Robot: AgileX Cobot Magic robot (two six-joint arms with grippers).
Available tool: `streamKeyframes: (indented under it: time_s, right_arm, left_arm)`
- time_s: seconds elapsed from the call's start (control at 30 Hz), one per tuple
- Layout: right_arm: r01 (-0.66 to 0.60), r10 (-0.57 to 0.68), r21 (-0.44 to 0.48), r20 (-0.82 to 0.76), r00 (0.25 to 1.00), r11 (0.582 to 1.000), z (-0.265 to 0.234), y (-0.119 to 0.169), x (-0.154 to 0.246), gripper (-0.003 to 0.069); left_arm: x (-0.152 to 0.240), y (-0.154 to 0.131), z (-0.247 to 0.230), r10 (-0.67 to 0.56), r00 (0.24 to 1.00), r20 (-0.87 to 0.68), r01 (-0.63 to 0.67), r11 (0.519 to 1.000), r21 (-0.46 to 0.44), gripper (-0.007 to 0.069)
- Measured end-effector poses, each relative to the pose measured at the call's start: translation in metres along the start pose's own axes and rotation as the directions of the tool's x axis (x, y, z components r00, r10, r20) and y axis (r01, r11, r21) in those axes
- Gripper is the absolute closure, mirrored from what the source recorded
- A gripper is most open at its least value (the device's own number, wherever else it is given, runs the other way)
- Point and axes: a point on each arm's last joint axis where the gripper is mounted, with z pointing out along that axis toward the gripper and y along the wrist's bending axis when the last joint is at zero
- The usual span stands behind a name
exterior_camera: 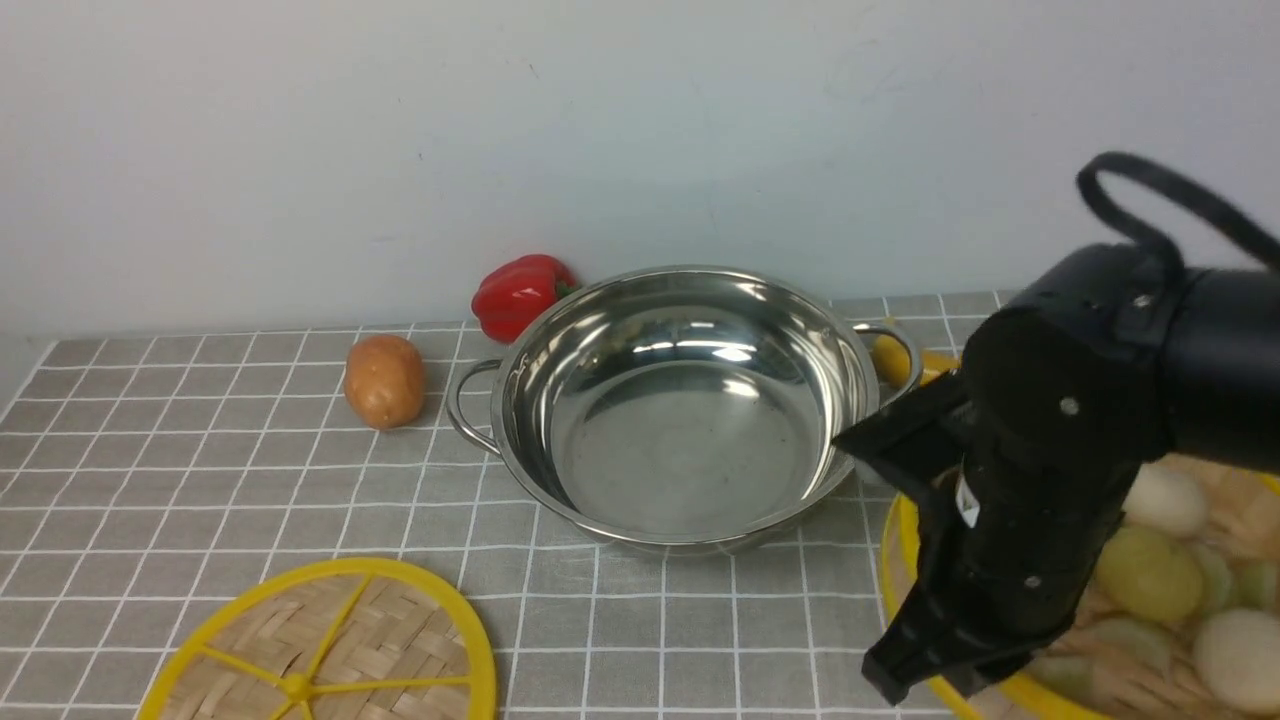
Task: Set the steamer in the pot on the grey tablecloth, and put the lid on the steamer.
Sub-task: 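Reach for and grasp the rim of the bamboo steamer holding the buns with the right gripper, then place the bamboo steamer basket of food into the steel pot with the right gripper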
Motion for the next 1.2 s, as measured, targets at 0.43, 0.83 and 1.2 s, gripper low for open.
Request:
streamKeyframes:
  time_s: [0.43, 0.83, 1.2]
  right_arm:
    - [0.072, -0.063, -0.025, 0.262, 0.963, 0.997, -0.081, -0.003, -0.008, 0.0599]
    - [0.331, -0.321, 0.028, 0.337, 0.885, 0.943, -0.100, 0.006, -0.046, 0.0599]
    - [0.559, -0.558, 0.080, 0.259, 0.788, 0.826, -0.064, 0.017, -0.087, 0.0599]
  left_arm:
    - [0.000, 0.000, 0.000, 0.000, 1.000, 0.000, 0.000, 1.000, 0.000, 0.0382]
    - [0.000, 0.000, 0.000, 0.000, 1.000, 0.000, 0.000, 1.000, 0.000, 0.0382]
    - [0.000, 0.000, 0.000, 0.000, 1.000, 0.000, 0.000, 1.000, 0.000, 0.0382]
